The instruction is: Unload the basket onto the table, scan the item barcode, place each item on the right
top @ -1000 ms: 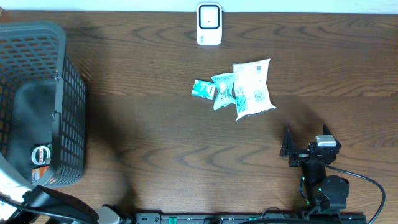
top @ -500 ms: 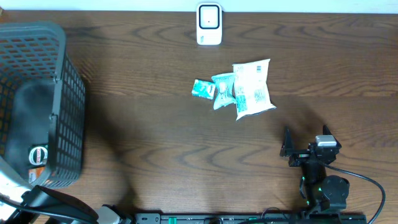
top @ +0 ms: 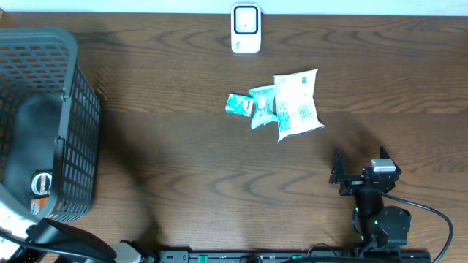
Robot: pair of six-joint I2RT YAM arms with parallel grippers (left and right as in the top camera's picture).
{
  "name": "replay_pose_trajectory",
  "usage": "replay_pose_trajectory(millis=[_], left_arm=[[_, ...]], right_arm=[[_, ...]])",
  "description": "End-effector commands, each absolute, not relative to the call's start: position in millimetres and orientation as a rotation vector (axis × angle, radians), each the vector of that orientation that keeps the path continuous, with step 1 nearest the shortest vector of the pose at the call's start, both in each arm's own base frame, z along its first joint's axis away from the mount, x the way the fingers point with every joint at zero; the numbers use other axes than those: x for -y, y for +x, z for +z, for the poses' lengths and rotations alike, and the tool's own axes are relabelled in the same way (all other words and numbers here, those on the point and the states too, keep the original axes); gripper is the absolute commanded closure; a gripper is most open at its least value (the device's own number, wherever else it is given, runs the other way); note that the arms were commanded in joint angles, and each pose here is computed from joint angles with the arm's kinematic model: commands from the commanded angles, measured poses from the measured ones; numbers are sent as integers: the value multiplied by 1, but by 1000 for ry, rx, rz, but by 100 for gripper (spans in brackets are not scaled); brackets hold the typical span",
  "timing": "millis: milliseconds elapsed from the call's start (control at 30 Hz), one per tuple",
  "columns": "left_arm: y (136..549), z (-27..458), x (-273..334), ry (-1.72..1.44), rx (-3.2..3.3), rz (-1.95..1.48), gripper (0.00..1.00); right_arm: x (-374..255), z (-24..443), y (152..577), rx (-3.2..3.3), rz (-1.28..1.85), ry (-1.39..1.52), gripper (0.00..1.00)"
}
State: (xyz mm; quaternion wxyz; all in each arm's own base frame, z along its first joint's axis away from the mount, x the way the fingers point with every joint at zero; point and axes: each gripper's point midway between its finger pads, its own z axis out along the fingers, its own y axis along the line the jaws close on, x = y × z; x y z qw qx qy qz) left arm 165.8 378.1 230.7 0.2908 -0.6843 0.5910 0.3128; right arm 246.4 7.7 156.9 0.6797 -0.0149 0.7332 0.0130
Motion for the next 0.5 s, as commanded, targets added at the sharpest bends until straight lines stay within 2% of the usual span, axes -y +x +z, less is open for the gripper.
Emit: replay_pose_trajectory(millis=[0, 233, 300, 333, 467], left_arm=[[178, 261, -367, -1746, -1555, 709, 93], [205, 273, -322, -1642, -1651, 369, 92], [213, 269, -311, -1626, -1695, 275, 84], [218, 264, -304, -1623, -1724, 222, 76], [220, 246, -297, -1652, -1784, 163, 71]], right_arm=[[-10, 156, 246, -1646, 50, -27, 1], [-10, 156, 246, -1646, 50, -27, 1], [-10, 156, 246, -1646, 50, -27, 1], [-10, 156, 246, -1646, 50, -27, 1], [-10, 156, 246, -1647, 50, -27, 1]])
